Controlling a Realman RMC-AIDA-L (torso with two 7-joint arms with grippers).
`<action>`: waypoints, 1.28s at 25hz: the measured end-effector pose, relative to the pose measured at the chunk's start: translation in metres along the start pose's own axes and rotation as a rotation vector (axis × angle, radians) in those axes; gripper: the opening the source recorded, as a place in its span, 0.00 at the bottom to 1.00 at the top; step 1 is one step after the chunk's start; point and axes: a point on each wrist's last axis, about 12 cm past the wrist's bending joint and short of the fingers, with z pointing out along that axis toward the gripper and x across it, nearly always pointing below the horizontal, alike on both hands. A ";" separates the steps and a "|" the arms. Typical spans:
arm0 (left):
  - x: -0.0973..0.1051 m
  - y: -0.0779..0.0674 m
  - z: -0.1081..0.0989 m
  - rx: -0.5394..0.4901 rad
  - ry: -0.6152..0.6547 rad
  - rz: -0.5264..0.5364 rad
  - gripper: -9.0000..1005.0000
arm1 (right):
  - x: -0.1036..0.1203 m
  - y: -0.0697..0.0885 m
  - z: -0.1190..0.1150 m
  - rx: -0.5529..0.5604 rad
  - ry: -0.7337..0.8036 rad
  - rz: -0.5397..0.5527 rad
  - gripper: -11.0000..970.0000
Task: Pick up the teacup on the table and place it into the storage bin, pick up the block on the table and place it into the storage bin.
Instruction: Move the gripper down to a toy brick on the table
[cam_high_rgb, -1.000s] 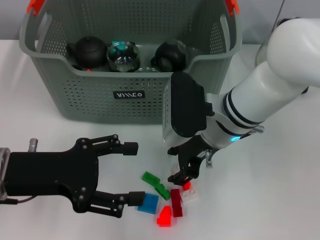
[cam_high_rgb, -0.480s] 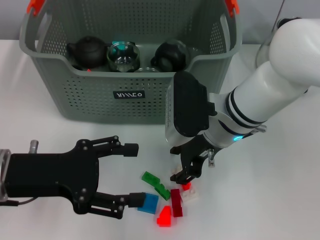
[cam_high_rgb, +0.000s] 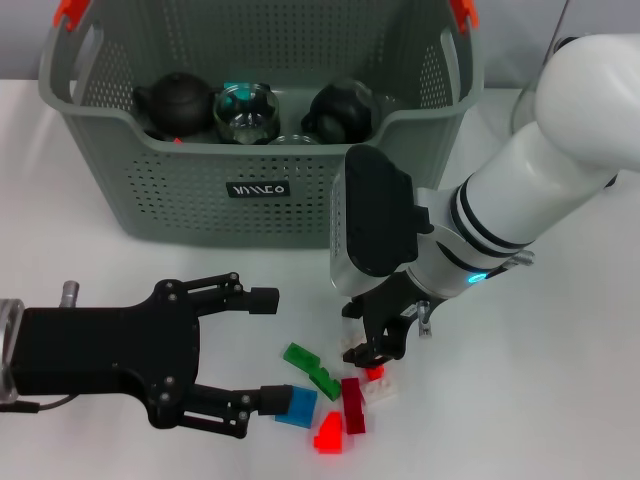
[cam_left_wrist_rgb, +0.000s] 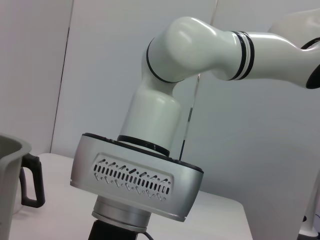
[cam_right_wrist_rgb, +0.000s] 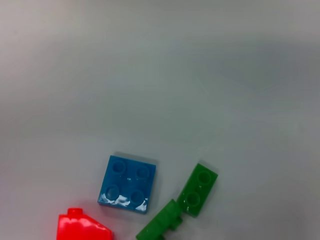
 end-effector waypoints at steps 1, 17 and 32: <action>0.000 0.000 0.000 0.000 0.000 0.000 0.95 | 0.000 0.000 0.000 -0.001 0.001 -0.001 0.69; -0.001 0.001 0.000 0.001 0.000 0.004 0.95 | -0.008 0.004 0.001 -0.021 0.041 -0.066 0.49; 0.000 0.000 0.000 -0.001 -0.003 0.004 0.95 | -0.011 0.002 -0.001 -0.020 0.075 -0.099 0.49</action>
